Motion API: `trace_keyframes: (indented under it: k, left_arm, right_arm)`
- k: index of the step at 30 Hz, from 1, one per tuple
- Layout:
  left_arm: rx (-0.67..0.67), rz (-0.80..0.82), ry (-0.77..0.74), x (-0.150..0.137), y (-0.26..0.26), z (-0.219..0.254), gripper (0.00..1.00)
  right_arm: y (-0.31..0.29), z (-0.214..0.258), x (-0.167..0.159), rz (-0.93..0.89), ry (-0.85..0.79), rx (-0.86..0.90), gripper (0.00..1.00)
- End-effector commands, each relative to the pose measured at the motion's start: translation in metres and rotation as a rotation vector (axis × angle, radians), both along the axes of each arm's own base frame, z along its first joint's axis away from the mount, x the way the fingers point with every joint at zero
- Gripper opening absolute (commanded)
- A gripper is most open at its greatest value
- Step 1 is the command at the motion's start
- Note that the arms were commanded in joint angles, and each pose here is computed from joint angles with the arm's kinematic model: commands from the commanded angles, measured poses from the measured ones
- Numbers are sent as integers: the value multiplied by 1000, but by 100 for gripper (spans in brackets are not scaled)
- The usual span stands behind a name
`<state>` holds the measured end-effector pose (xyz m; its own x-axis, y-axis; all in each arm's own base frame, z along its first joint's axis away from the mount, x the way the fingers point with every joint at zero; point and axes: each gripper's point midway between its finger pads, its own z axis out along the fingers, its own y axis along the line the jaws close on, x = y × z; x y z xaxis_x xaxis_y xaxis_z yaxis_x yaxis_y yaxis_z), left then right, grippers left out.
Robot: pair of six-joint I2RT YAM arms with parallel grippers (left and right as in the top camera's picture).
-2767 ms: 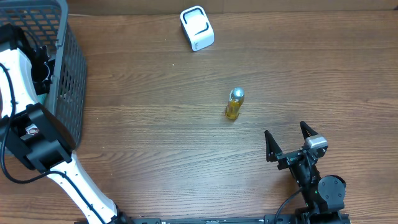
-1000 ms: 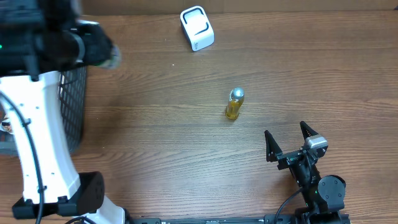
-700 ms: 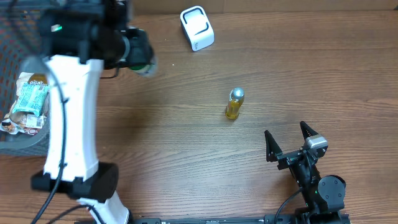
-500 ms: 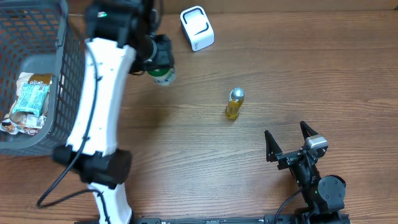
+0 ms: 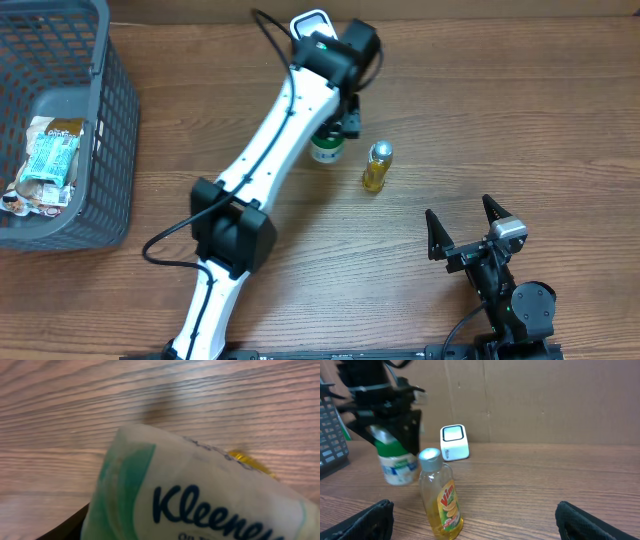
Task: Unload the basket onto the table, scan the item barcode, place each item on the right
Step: 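Carry the green-capped bottle toward the scanner beside the soap bottle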
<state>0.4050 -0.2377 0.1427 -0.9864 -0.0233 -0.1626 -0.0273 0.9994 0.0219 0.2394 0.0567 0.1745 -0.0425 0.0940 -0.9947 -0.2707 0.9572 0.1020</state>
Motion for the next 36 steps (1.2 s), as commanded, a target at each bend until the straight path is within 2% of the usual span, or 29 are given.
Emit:
trace_keyframes:
  k: [1, 15, 29, 36]
  left_arm:
    - [9, 70, -60, 11, 0, 2, 31]
    - [27, 105, -106, 20, 3, 4, 30]
    - [132, 60, 15, -11, 25, 1, 22]
    - [151, 57, 14, -20, 32, 16, 20]
  right_arm:
    - [0, -2, 0, 3, -5, -1, 100]
    - [0, -2, 0, 3, -5, -1, 100]
    - [0, -2, 0, 3, -5, -1, 100]
    - [0, -2, 0, 3, -5, -1, 100]
